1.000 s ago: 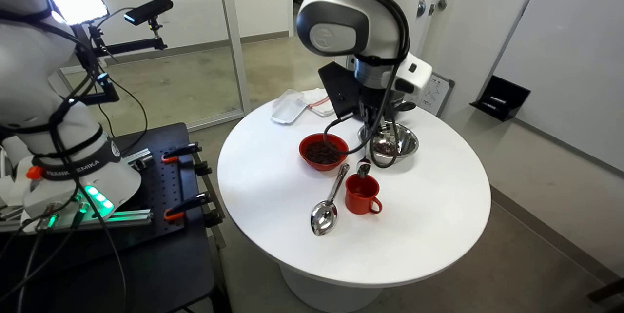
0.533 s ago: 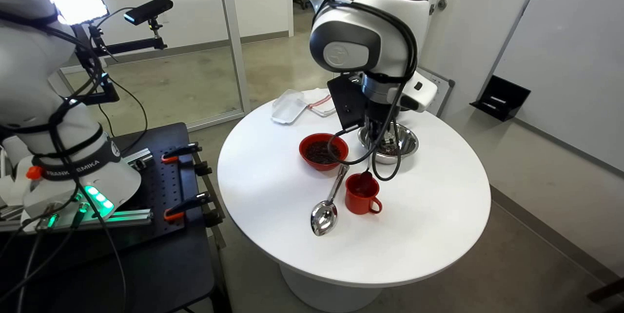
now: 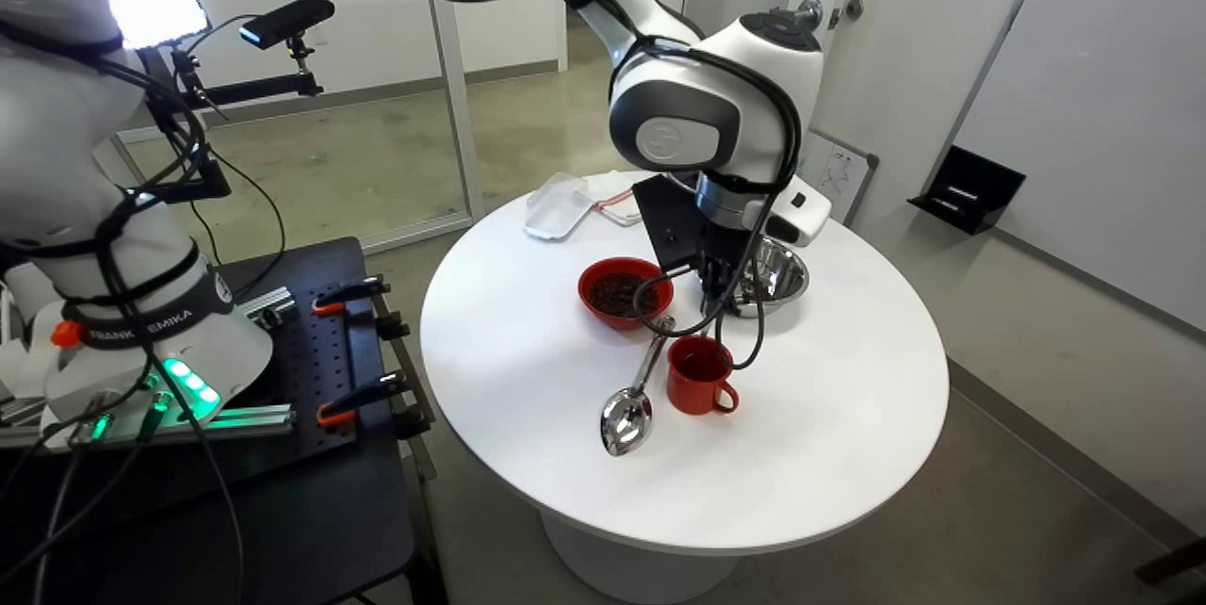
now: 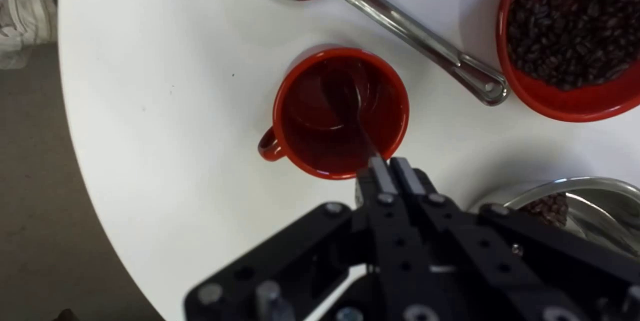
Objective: Use the spoon to mix the content in the red bowl
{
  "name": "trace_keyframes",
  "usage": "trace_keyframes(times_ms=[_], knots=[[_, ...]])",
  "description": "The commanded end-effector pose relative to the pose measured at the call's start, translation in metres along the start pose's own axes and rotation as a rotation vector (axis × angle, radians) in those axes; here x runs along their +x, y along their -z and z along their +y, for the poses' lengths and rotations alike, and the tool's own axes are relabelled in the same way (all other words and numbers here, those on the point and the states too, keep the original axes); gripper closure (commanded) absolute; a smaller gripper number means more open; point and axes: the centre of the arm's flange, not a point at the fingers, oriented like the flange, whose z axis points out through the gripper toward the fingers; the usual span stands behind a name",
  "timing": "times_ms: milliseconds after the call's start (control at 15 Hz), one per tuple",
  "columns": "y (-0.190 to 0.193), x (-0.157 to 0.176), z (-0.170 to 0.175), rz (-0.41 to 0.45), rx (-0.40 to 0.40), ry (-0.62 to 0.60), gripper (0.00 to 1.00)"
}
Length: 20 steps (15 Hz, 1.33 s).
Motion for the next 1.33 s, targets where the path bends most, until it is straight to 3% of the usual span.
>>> trace_keyframes(times_ms=[0, 533, 1267], knots=[[-0.013, 0.012, -0.007, -0.033, -0.03, 0.005, 0.99], [-0.023, 0.011, -0.02, -0.059, -0.13, 0.071, 0.99], [-0.059, -0.019, -0.138, -0.16, -0.405, 0.45, 0.99]])
